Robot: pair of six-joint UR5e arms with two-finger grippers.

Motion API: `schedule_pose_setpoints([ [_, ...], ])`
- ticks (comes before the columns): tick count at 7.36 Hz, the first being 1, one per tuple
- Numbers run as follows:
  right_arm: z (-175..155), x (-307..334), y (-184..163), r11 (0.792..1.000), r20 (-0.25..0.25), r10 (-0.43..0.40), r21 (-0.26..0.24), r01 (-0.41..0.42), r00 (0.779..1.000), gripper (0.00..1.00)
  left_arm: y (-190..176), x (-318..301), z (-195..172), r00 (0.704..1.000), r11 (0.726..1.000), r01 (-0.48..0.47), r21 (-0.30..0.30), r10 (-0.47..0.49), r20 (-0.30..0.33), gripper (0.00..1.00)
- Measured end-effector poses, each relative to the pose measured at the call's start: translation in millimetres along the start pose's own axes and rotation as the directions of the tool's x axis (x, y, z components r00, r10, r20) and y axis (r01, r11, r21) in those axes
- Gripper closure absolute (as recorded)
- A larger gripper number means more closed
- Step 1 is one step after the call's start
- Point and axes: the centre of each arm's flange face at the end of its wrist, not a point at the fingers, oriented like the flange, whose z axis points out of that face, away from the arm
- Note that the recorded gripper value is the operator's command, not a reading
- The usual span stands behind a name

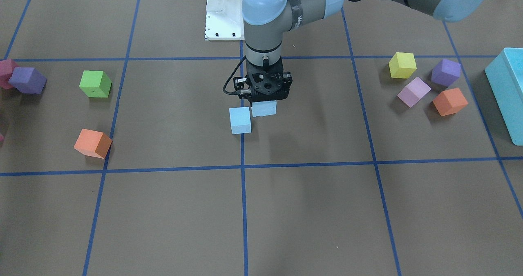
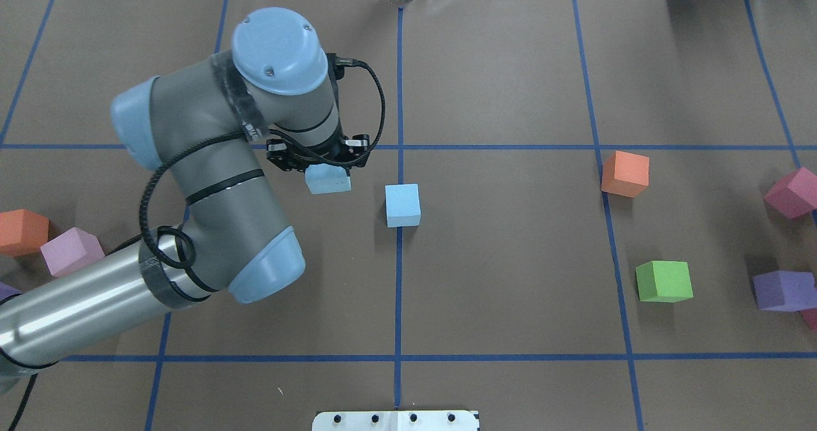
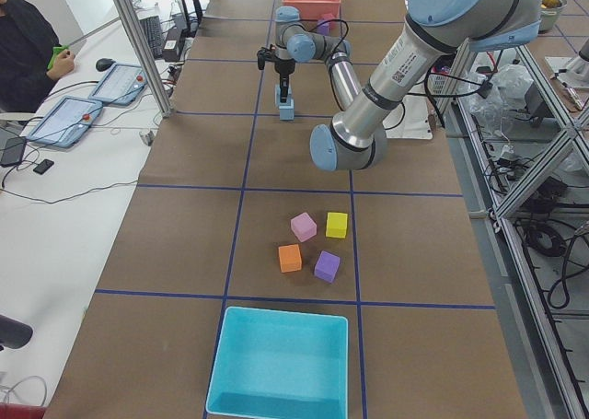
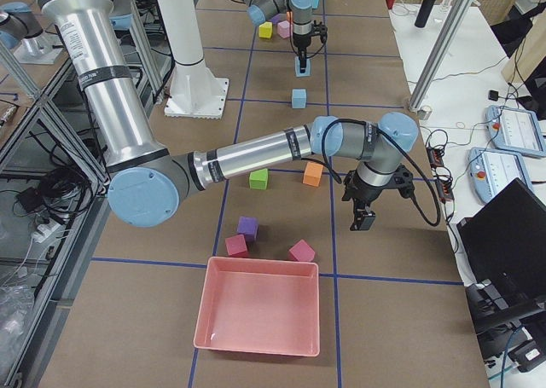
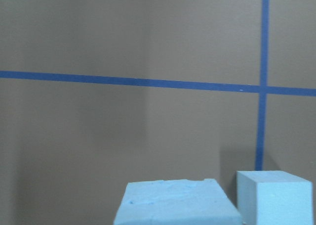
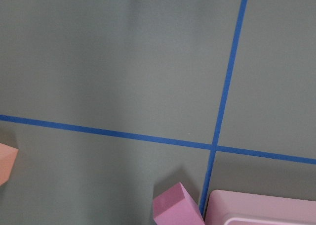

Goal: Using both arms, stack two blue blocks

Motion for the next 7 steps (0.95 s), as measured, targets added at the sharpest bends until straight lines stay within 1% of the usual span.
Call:
schedule_pose_setpoints([
  [1,11,12,3,1.0,0.0,-0.007,0.003,0.007,1.0,0.0,1,19,6,1.0,1.0,0.008,-0.002,-0.008,0.0,0.42],
  [3,26,27,-2,0.999,-0.006,-0.026,0.028,0.026,1.0,0.0,-4,43,23,1.0,1.0,0.004,-0.004,-0.004,-0.011,0.42],
  [5,29,30,-4,0.999,-0.007,-0.029,0.034,0.03,1.0,0.0,-8,48,37,1.0,1.0,-0.006,-0.003,0.006,-0.015,0.42],
  [7,28,29,-6,0.999,-0.008,-0.031,0.038,0.031,0.999,0.0,-9,46,42,1.0,1.0,-0.008,-0.004,0.008,-0.01,0.41],
])
